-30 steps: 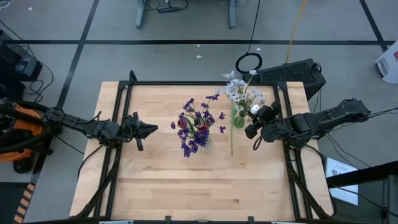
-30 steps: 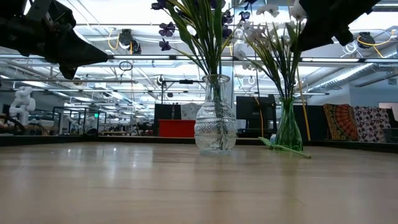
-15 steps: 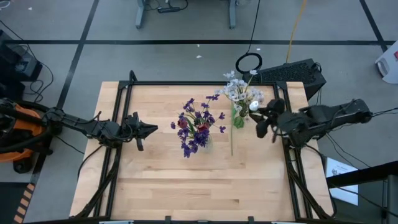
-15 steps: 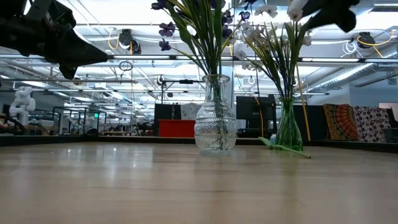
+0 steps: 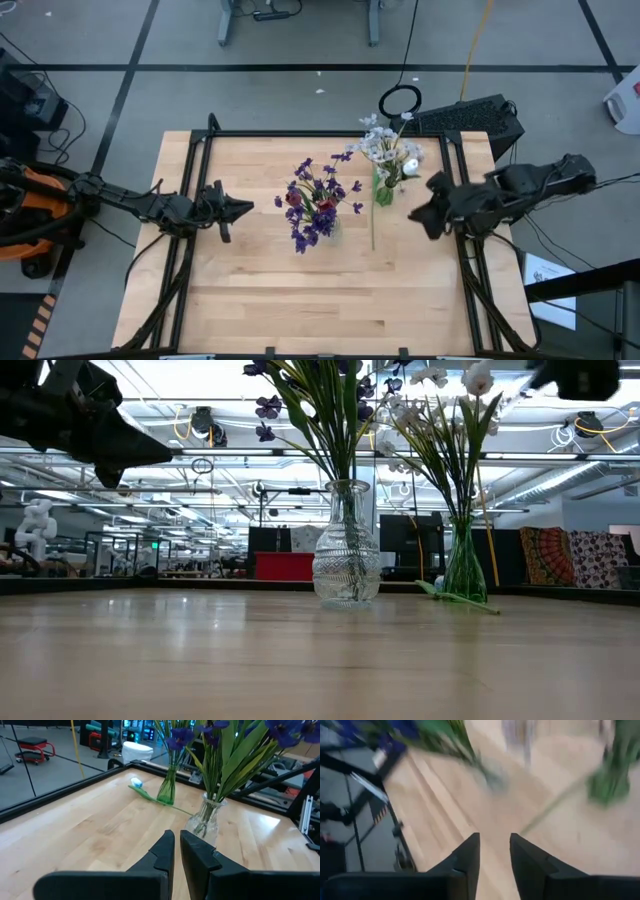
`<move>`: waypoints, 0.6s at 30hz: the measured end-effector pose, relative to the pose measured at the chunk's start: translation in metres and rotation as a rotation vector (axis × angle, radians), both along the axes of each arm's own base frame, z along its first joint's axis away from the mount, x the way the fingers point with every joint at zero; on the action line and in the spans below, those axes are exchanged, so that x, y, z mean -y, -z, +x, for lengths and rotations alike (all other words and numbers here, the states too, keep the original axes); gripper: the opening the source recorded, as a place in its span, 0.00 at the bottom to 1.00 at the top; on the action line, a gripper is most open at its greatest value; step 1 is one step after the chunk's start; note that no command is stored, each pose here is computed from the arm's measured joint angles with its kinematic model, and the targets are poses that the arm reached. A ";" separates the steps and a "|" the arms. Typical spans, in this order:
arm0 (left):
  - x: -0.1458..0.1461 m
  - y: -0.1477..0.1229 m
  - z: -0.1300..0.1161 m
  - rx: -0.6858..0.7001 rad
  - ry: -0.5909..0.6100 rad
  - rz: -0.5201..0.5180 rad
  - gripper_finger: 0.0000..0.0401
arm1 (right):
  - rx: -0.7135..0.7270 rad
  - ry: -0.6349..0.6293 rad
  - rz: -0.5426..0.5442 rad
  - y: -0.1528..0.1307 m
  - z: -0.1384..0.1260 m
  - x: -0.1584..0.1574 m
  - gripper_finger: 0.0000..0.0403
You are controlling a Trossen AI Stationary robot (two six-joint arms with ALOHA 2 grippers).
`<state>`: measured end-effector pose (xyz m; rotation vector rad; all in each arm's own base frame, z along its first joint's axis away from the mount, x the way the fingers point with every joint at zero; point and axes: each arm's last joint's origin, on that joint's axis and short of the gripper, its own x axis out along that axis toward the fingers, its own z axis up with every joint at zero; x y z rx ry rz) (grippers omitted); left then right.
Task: Sort flowers into vase by color
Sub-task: Put the white tulip into the transparent green vase
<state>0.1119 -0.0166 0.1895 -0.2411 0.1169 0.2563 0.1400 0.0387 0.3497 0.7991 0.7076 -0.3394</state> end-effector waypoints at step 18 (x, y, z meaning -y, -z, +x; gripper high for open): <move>0.000 0.005 -0.001 -0.053 0.007 0.020 0.09 | -0.273 0.153 -0.181 0.058 0.058 -0.050 0.12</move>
